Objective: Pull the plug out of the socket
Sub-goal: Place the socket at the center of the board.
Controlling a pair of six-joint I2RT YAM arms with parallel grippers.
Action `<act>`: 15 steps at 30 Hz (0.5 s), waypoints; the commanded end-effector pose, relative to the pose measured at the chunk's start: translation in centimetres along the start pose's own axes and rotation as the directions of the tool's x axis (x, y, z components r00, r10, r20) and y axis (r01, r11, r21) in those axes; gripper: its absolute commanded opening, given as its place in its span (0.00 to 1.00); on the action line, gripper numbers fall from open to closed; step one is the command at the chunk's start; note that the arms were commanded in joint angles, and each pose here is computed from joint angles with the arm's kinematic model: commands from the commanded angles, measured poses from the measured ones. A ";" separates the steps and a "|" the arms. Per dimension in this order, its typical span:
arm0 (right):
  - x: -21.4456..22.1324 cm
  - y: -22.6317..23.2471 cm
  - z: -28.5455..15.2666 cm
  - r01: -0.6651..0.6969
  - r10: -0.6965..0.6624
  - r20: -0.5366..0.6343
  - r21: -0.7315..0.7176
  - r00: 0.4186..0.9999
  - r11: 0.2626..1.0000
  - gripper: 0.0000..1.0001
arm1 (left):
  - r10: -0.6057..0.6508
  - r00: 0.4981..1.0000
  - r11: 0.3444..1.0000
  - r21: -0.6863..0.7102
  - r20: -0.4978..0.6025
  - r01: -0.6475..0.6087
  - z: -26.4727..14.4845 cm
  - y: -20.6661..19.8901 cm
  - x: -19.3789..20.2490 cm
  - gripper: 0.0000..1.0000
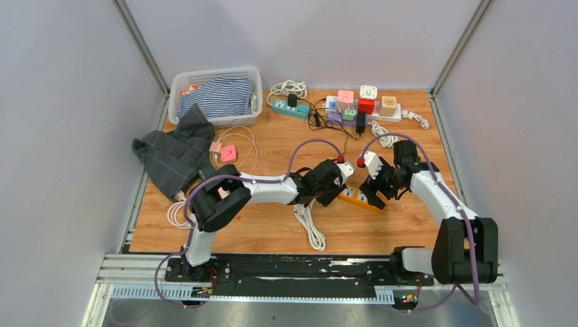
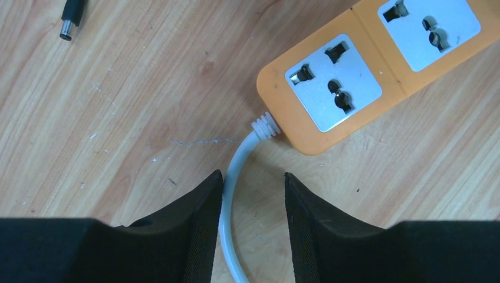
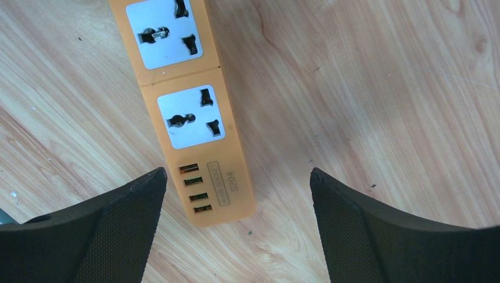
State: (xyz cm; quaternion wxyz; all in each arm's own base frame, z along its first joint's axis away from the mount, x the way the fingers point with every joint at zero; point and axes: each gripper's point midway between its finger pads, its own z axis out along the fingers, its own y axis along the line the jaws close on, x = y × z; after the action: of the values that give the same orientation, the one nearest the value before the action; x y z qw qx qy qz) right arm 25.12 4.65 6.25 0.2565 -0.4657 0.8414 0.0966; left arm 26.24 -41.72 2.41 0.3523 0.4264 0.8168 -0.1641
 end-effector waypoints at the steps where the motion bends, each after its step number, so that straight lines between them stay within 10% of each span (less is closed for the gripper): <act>1: -0.5 0.0 -1.1 -0.025 0.024 0.049 0.009 0.999 1.000 0.92 | 0.062 0.994 0.998 0.020 0.093 -0.064 -1.1 -0.6 -2.8 0.45; 15: -1.5 -2.2 -4.6 -0.057 0.029 0.172 0.162 0.985 0.985 0.92 | 0.155 0.963 0.987 -0.076 0.219 -0.142 -3.3 1.2 -4.6 0.51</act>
State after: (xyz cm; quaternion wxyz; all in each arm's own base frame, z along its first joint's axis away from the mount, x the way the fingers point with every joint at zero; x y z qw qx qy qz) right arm 26.08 2.77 10.38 0.3415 -0.4295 0.8336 0.0636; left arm 27.15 -41.75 6.14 0.4284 0.4590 0.7603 -0.1666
